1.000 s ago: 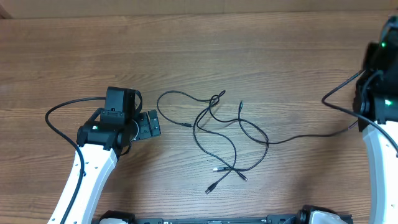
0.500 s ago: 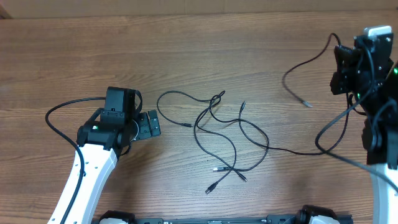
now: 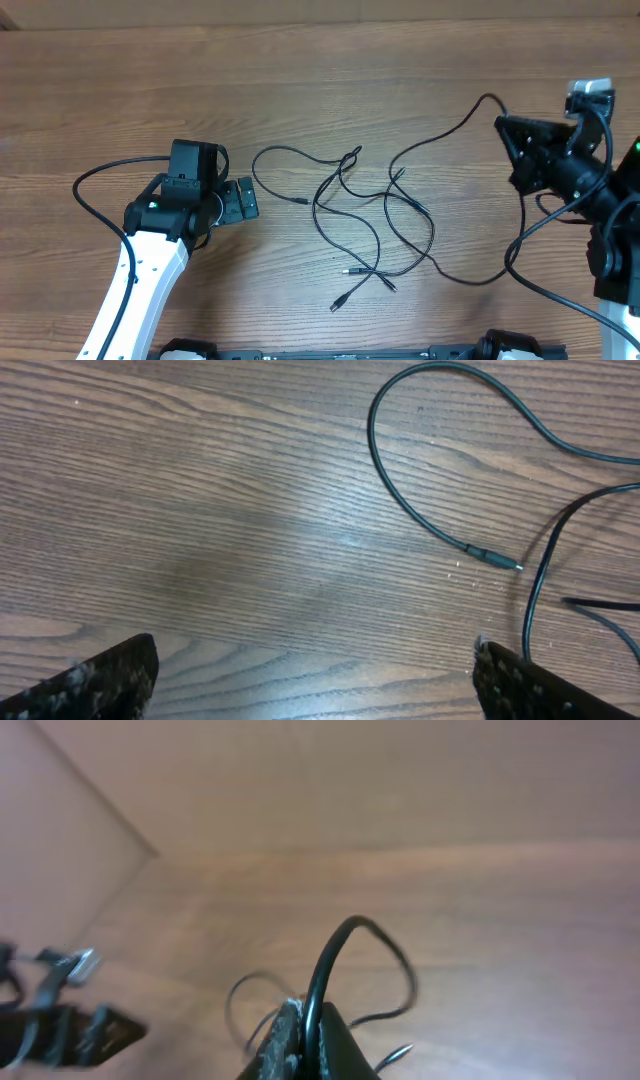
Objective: Untangle cables
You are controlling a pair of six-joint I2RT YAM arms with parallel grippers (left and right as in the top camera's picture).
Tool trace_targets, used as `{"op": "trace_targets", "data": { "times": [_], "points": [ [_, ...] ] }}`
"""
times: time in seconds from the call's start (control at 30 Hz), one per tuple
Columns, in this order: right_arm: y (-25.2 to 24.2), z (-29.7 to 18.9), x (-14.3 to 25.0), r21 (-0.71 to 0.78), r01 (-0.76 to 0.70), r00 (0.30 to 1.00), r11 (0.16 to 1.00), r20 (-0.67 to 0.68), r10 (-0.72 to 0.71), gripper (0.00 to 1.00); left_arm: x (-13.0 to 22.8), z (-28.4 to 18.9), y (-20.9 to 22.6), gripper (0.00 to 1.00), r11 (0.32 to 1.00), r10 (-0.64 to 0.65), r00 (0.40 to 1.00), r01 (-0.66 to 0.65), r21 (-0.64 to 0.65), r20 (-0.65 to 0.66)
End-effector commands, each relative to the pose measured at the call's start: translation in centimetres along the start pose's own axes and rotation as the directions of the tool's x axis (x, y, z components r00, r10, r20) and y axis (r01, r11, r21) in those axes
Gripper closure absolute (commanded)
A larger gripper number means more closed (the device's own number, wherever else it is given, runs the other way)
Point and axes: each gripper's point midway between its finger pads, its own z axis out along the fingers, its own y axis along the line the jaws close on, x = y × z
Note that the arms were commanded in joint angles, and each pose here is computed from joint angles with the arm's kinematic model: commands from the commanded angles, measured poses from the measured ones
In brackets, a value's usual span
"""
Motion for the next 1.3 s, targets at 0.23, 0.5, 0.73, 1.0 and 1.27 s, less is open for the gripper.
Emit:
{"op": "trace_targets", "data": {
  "times": [0.23,0.5,0.73,1.0,1.27],
  "points": [
    [6.7,-2.5,-1.6,-0.31,-0.078,0.996,0.947,0.009,0.085,0.96,-0.7,-0.4,-0.2,0.0,1.0,0.022,1.0,-0.022,0.009,0.015],
    [11.7,-5.2,-2.6,-0.569,-0.133,0.991,0.811,-0.058,0.122,0.96,-0.6,-0.3,-0.2,0.0,1.0,0.022,1.0,-0.022,0.009,0.014],
    [13.2,-6.4,-2.0,-0.649,-0.159,0.987,0.744,-0.114,0.112,0.96,-0.7,-0.4,-0.2,0.0,1.0,0.022,1.0,-0.022,0.008,0.015],
    [13.5,-6.6,-2.0,-0.638,-0.299,0.954,0.71,-0.211,0.212,0.96,-0.6,-0.3,-0.2,0.0,1.0,0.022,1.0,-0.022,0.008,0.014],
    [12.6,-6.1,-5.7,-0.589,-0.281,0.955,0.758,-0.09,0.284,0.96,-0.6,-0.3,-0.2,0.0,1.0,0.022,1.0,-0.022,0.008,0.014]
  ]
}}
